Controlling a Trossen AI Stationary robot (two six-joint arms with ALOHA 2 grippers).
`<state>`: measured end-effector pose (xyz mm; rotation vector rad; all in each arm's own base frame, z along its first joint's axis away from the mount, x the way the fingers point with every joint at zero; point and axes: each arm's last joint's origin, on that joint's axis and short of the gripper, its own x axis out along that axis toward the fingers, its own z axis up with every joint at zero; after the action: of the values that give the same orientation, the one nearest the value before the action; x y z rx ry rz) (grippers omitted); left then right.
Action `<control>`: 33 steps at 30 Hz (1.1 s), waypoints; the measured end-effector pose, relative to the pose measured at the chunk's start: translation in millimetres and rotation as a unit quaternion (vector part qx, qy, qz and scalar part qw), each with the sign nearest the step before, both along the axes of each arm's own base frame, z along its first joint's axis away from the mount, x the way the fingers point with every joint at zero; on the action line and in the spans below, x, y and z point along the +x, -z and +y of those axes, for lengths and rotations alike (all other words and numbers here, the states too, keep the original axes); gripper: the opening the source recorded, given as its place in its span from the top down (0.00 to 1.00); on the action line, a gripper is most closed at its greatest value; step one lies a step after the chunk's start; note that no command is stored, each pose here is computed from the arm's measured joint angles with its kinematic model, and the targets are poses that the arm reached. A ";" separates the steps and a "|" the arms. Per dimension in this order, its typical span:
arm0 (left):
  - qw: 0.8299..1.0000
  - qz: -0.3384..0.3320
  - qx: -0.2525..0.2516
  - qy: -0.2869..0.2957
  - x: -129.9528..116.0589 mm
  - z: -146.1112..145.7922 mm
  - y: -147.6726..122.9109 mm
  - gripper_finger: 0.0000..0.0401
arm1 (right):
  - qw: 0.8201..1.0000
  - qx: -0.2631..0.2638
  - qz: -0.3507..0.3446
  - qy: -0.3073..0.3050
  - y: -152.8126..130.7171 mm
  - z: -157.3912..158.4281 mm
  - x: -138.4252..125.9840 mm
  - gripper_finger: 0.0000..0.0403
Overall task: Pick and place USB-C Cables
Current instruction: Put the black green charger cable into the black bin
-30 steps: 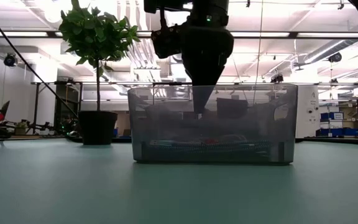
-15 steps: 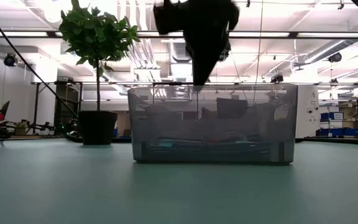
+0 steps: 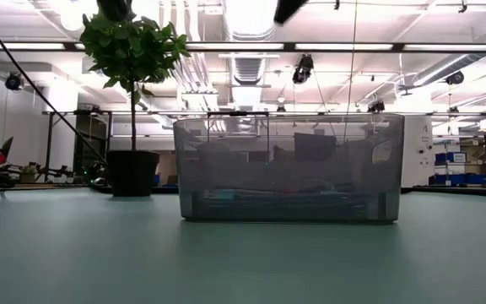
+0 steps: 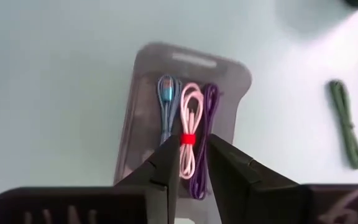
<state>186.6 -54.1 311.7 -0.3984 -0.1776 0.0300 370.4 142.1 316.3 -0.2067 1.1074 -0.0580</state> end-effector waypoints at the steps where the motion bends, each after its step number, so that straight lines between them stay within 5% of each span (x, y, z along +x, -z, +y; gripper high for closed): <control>1: 1.000 0.003 -0.001 -0.007 0.0 0.4 1.6 0.73 | 1.000 -0.003 -0.009 -0.002 -3.2 1.5 -1.8 0.84; 8: 0.999 0.028 0.007 -0.013 6.1 -1.9 14.4 0.73 | 0.998 -0.009 -0.053 -0.024 -12.3 15.2 -5.5 0.84; 21: 0.992 0.123 0.031 -0.016 59.6 -19.3 35.9 0.73 | 0.989 -0.039 -0.096 -0.102 -9.6 31.8 -3.4 0.84; 33: 0.952 0.288 0.089 -0.049 92.0 -10.7 41.6 0.73 | 0.970 -0.043 -0.194 -0.139 35.7 17.9 -24.9 0.84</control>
<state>278.6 -64.7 270.0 -0.1865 0.3766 0.2240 345.5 160.0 280.7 -0.4099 0.6795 0.1014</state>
